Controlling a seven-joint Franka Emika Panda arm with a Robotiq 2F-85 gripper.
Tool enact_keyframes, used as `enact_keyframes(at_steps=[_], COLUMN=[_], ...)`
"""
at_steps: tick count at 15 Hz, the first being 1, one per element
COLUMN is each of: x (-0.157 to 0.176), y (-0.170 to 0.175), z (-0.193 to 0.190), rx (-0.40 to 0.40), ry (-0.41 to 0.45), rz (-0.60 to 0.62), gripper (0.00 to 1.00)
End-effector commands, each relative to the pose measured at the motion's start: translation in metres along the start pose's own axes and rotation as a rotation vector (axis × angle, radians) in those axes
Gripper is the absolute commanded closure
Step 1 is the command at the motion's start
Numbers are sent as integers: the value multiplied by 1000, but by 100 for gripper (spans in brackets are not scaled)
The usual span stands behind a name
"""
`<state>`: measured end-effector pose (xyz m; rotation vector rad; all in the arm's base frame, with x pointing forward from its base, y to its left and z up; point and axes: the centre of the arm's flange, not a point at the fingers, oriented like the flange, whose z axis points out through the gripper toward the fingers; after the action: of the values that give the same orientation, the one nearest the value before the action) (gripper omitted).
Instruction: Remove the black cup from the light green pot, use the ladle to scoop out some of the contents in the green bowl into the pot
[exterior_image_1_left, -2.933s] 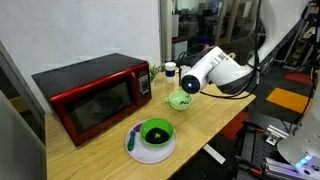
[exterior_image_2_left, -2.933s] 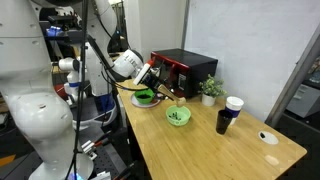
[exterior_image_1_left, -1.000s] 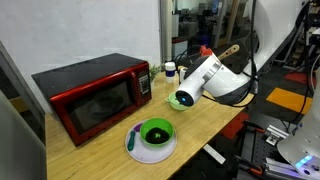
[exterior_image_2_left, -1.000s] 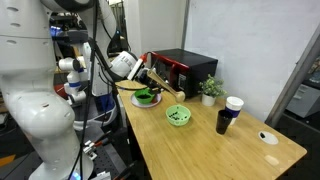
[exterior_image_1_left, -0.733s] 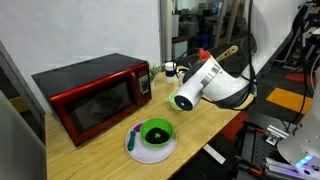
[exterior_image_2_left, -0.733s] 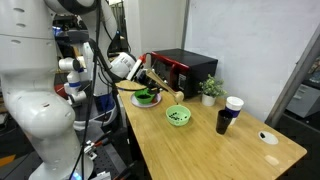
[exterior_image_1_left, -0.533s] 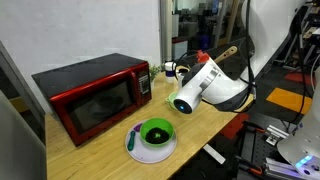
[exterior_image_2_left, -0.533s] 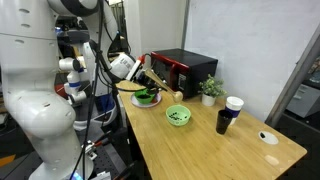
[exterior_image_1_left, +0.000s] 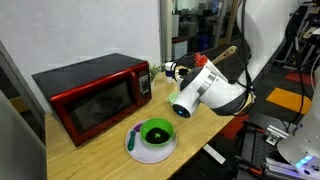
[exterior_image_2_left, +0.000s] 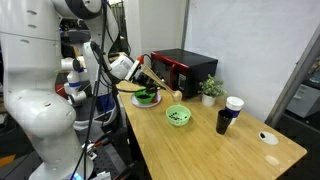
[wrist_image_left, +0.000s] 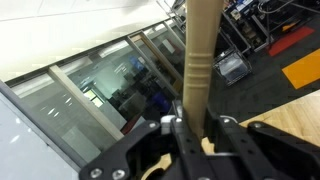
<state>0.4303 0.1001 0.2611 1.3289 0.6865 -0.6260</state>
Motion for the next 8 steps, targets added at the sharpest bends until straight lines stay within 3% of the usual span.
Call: enact_keyframes(at_steps=[1, 8], x=[5, 0], y=[6, 9], z=[-5, -8], rx=[-35, -17], ry=[-34, -9], rz=[-19, 3], gripper=[94, 94])
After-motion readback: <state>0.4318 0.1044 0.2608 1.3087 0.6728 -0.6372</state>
